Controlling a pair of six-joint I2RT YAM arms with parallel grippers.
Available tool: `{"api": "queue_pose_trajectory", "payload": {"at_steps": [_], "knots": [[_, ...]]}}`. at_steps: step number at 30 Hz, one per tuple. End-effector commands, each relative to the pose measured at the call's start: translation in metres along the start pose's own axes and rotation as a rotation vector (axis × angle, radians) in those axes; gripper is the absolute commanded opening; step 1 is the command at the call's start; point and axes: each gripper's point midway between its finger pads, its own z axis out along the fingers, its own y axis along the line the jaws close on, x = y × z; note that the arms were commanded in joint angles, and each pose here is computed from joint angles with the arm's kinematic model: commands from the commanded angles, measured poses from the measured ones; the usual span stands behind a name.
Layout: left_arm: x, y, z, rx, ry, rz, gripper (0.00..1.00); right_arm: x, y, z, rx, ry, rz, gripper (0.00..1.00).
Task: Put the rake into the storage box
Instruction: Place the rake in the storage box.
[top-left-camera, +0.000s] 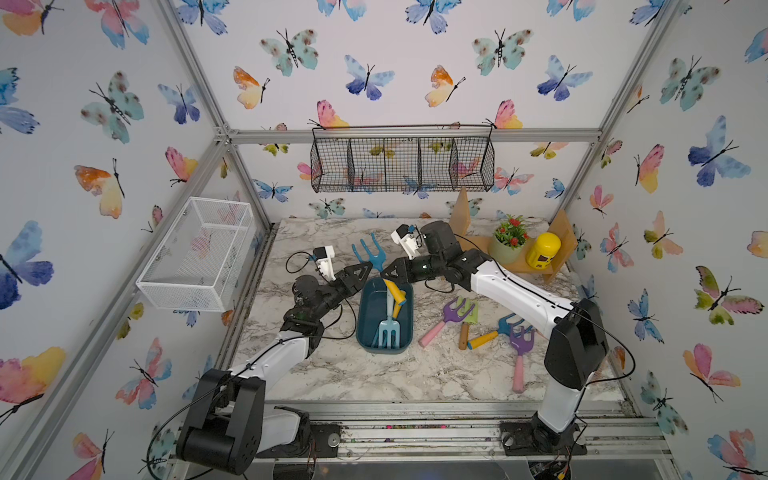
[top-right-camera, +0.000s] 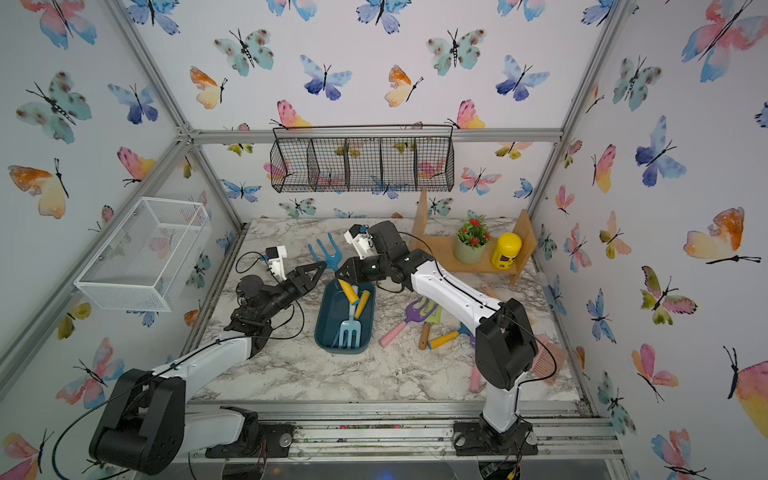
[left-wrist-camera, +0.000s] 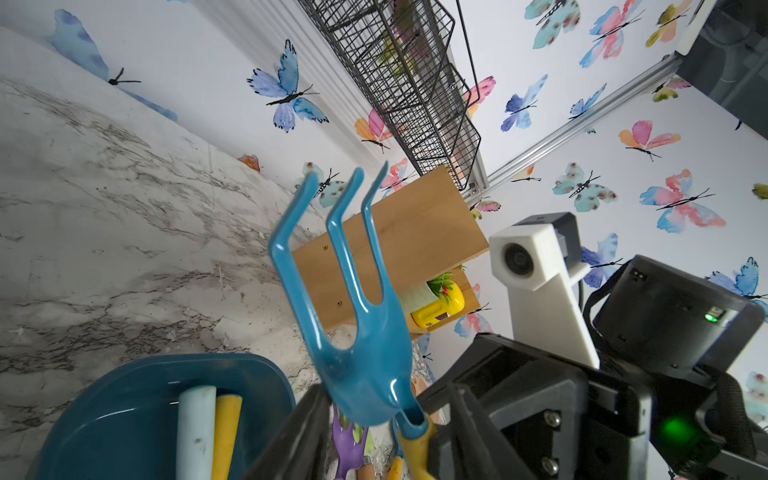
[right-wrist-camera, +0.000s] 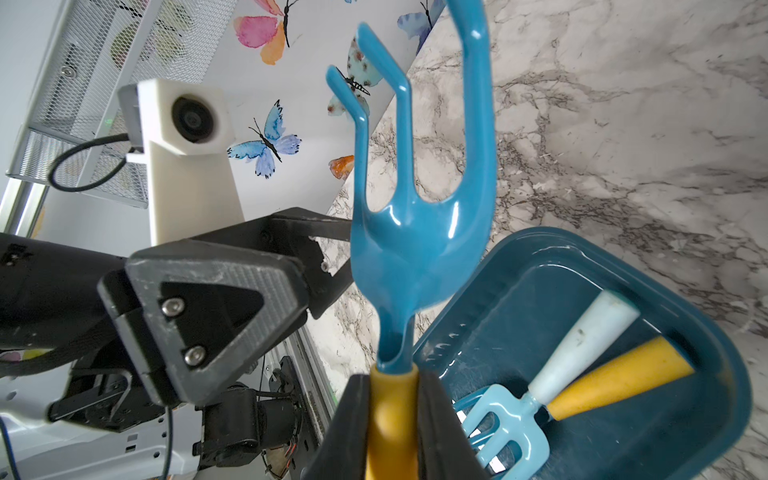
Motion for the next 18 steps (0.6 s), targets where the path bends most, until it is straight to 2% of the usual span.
{"api": "queue_pose_trajectory", "payload": {"at_steps": [1, 7, 12, 14, 16, 18], "knots": [[-0.002, -0.011, 0.007, 0.075, 0.019, -0.001, 0.5, -0.007, 0.017, 0.0, -0.066, 0.001, -0.032, 0.04], [-0.008, -0.008, 0.022, 0.101, 0.022, -0.013, 0.49, 0.002, 0.03, 0.001, -0.157, 0.044, -0.036, 0.05], [-0.017, -0.014, 0.034, 0.135, 0.017, -0.015, 0.48, 0.013, 0.025, 0.004, -0.151, 0.083, -0.023, 0.05], [-0.018, -0.014, 0.037, 0.142, 0.022, -0.024, 0.44, 0.016, 0.023, 0.004, -0.145, 0.089, -0.022, 0.05], [-0.015, -0.011, 0.038, 0.144, 0.034, -0.039, 0.18, 0.017, 0.022, 0.003, -0.139, 0.088, -0.021, 0.05], [-0.011, -0.009, 0.039, 0.144, 0.051, -0.049, 0.01, 0.017, 0.02, 0.003, -0.131, 0.086, -0.019, 0.06]]}}
